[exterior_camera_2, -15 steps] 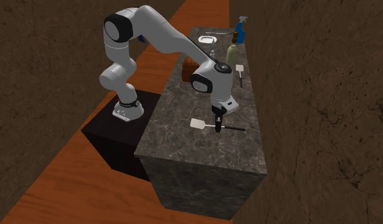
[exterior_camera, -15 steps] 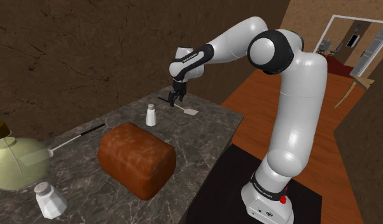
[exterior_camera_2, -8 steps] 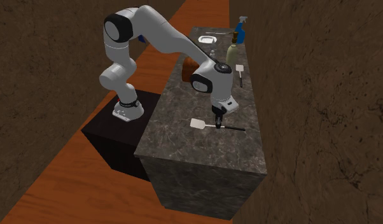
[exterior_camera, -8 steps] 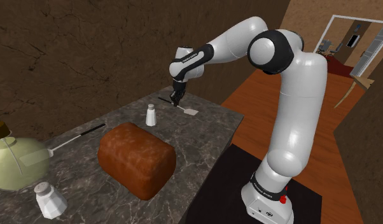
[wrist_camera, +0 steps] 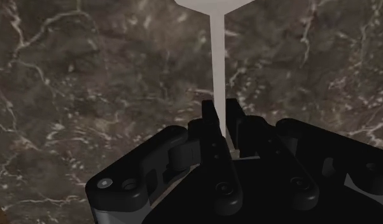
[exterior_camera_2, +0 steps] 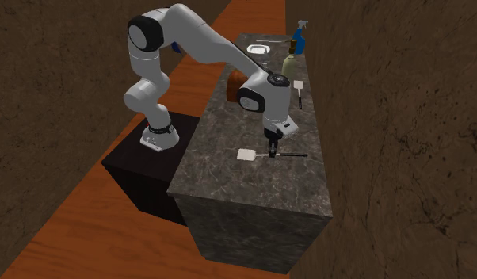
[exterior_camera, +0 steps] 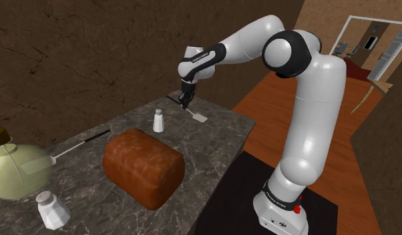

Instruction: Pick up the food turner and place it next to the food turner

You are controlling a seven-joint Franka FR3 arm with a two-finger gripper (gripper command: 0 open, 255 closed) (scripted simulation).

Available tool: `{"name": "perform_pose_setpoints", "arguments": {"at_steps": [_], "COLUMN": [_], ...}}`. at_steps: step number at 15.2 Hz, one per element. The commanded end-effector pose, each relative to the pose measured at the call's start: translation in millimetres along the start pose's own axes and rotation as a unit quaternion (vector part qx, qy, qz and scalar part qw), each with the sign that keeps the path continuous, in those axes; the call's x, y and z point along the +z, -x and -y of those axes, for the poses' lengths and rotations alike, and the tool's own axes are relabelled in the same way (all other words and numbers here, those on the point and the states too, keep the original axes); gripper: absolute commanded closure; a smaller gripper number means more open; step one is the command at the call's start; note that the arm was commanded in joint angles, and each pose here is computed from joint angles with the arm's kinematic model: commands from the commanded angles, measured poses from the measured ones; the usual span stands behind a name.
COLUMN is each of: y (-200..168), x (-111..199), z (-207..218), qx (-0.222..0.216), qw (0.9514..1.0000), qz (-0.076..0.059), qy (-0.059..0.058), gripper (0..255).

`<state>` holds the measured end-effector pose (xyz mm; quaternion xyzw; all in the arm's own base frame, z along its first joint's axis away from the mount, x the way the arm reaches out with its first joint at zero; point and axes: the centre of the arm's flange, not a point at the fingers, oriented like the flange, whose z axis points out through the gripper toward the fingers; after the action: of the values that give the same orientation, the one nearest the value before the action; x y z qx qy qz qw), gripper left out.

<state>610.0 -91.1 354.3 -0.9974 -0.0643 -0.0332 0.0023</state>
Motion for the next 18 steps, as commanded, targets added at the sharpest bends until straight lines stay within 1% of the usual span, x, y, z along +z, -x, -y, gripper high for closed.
{"name": "perform_pose_setpoints", "arguments": {"at_steps": [1,12,18], "y": [-1,-5,4], "x": [-11,-68,-69], "z": [0,0,78], "qx": [0.0,0.0,0.0], "qw": [1.0,1.0,1.0], "qz": [0.0,0.0,0.0], "qy": [0.0,0.0,0.0], "gripper": [255,255,255]}}
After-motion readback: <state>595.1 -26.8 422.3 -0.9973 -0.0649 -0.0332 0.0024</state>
